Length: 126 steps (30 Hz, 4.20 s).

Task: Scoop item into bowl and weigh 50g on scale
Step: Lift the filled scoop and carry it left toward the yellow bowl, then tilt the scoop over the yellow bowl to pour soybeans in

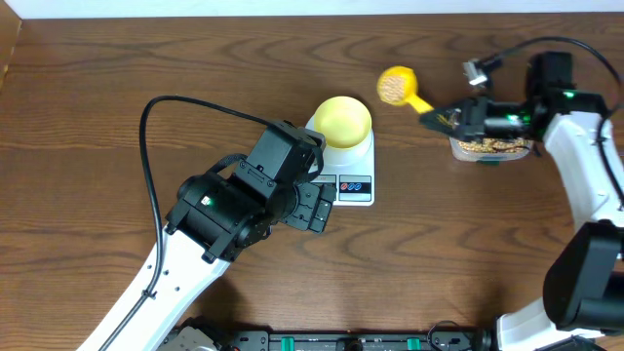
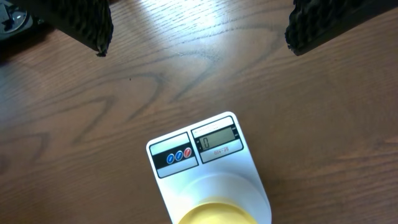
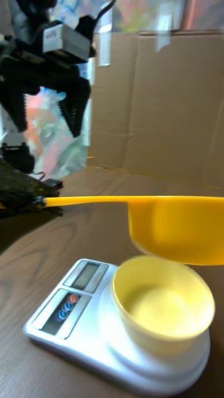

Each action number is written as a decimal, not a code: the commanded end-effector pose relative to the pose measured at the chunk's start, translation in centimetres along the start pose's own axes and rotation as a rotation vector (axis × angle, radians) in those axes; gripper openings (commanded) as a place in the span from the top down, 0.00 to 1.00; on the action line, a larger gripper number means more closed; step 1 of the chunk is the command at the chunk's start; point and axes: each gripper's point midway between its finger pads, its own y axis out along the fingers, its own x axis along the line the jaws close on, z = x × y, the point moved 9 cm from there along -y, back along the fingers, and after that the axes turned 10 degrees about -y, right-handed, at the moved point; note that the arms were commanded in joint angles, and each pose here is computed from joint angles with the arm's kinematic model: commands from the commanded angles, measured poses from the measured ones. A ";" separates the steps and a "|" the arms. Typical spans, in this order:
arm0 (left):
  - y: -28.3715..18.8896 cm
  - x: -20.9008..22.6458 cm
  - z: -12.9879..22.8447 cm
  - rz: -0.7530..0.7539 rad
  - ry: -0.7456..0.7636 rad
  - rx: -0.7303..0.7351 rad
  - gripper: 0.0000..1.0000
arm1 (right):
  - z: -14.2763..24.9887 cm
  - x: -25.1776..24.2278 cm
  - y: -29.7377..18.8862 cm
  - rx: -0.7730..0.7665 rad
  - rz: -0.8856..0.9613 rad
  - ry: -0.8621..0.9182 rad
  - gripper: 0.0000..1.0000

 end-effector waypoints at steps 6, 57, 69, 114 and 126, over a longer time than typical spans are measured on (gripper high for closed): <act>-1.2 -0.2 -0.5 0.022 0.018 -0.036 0.09 | -1.0 2.0 3.6 0.052 -0.091 -0.010 0.99; -1.2 -0.2 -0.5 0.022 0.018 -0.036 0.08 | 1.3 0.5 11.1 0.278 0.496 -0.409 0.99; -1.2 -0.2 -0.5 0.022 0.018 -0.036 0.08 | 1.6 0.5 12.1 0.311 0.604 -0.496 0.99; -1.2 -0.2 -0.5 0.022 0.018 -0.036 0.08 | 1.8 3.2 14.4 0.454 0.916 -0.806 0.99; -1.2 -0.2 -0.5 0.022 0.017 -0.036 0.08 | 1.9 3.3 14.6 0.470 0.961 -0.840 0.99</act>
